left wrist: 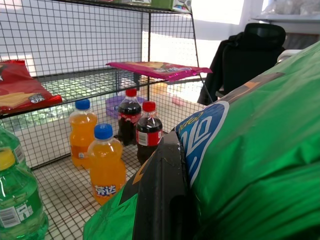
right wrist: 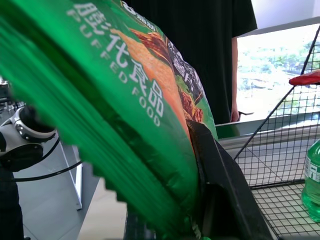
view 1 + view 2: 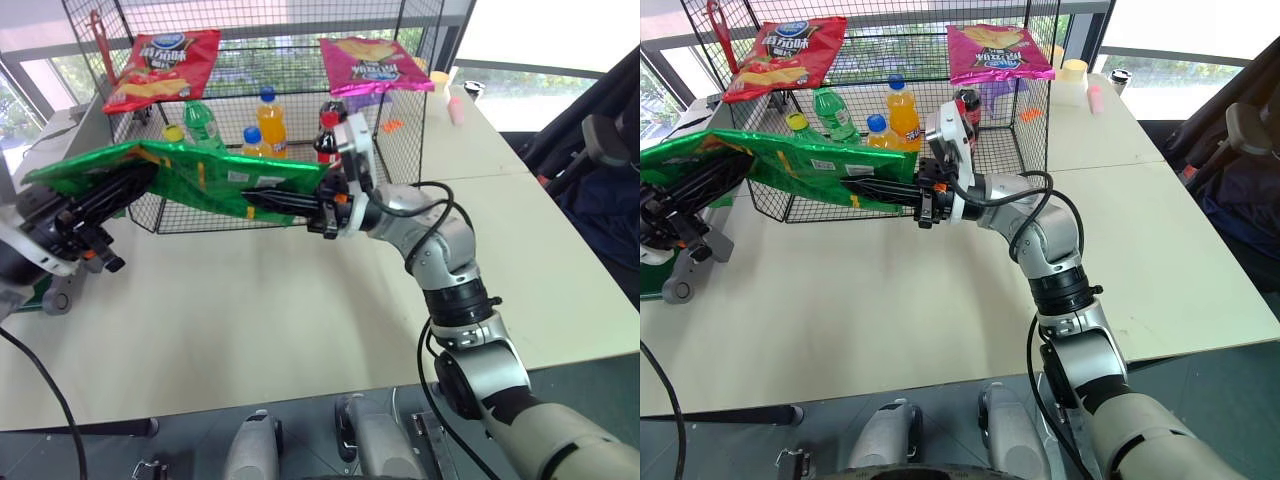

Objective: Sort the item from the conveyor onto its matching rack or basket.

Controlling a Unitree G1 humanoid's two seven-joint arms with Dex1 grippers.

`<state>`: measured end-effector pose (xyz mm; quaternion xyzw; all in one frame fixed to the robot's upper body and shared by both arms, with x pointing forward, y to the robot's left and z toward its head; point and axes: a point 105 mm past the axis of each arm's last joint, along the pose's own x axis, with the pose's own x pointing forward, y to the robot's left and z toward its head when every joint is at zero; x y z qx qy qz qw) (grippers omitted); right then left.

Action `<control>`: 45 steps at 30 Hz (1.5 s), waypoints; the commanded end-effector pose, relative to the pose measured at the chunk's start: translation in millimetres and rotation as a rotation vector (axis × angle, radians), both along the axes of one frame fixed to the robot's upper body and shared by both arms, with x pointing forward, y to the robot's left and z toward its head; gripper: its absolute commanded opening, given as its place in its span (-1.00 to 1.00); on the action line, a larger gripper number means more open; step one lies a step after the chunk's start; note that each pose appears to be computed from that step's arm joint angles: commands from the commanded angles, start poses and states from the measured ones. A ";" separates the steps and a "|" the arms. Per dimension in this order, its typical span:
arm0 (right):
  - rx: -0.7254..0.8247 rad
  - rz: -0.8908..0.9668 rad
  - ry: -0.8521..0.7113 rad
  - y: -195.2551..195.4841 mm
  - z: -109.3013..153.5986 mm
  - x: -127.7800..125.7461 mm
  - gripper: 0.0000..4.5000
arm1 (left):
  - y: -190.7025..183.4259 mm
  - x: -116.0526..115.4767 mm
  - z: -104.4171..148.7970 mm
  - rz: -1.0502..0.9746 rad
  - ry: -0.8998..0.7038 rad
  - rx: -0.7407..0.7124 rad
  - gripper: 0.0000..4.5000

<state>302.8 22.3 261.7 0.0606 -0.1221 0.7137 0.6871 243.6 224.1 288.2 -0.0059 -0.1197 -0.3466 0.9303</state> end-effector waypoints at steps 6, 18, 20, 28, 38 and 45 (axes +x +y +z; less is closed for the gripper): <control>0.071 0.006 -0.107 0.7 26.2 -7.6 -0.99 | 5.1 -2.7 -1.4 0.044 0.022 -0.010 -1.00; 0.082 -0.065 -0.212 -0.7 30.9 -0.7 -1.00 | 22.7 -5.4 14.5 0.092 0.004 -0.146 0.98; 0.086 -0.086 -0.239 -0.8 32.5 1.1 -1.00 | 30.9 -8.2 18.1 0.127 -0.009 -0.172 0.98; 0.121 -0.209 -0.437 -0.5 56.3 12.2 -1.00 | 87.6 -35.2 -13.9 0.418 0.039 -0.147 0.98; 0.054 -0.474 -0.919 18.9 87.8 36.8 -1.00 | 65.7 -32.2 -50.3 0.427 0.079 -0.172 0.98; -0.166 -0.617 -1.226 36.2 79.0 64.6 -1.00 | 58.3 -28.8 -57.7 0.423 0.077 -0.188 0.98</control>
